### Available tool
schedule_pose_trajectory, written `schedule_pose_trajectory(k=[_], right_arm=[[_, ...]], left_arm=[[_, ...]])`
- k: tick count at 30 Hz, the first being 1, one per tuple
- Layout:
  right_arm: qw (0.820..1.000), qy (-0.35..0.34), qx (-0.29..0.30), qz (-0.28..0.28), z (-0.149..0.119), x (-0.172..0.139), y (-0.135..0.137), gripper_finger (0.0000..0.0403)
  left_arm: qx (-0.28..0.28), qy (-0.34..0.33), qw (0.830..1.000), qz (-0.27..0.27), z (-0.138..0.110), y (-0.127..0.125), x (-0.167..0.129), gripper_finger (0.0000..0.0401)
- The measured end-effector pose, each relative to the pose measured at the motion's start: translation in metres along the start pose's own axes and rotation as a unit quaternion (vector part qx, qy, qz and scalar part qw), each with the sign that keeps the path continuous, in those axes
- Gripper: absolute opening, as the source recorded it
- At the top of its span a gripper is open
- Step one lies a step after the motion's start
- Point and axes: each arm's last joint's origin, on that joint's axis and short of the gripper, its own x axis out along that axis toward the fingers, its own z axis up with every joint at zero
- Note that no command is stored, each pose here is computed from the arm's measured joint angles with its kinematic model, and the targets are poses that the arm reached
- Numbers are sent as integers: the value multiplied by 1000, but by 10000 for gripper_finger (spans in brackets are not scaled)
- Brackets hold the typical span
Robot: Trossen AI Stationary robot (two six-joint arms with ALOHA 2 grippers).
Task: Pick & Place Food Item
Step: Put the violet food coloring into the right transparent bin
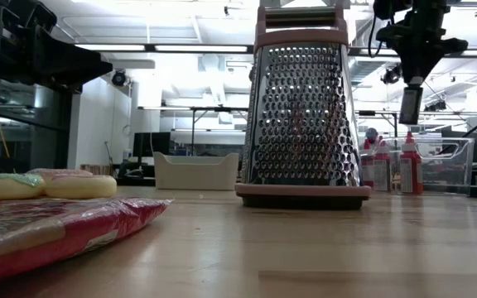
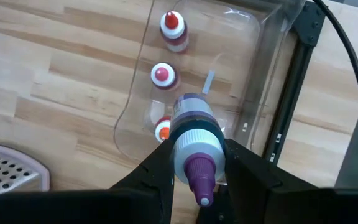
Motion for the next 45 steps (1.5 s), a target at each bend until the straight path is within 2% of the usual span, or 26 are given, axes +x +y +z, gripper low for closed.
schedule_pose_trajectory(k=[13, 23, 28, 45], right_arm=[[999, -9, 39, -14, 1, 0, -1, 107], [993, -14, 91, -71, -2, 2, -4, 107], [991, 16, 97, -87, -7, 19, -6, 107], [989, 61, 110, -74, -17, 79, -5, 107]], left_arm=[[0, 0, 1000, 0, 0, 0, 0, 188], [0, 0, 1000, 0, 0, 0, 0, 188], [0, 0, 1000, 0, 0, 0, 0, 188], [0, 0, 1000, 0, 0, 0, 0, 188]])
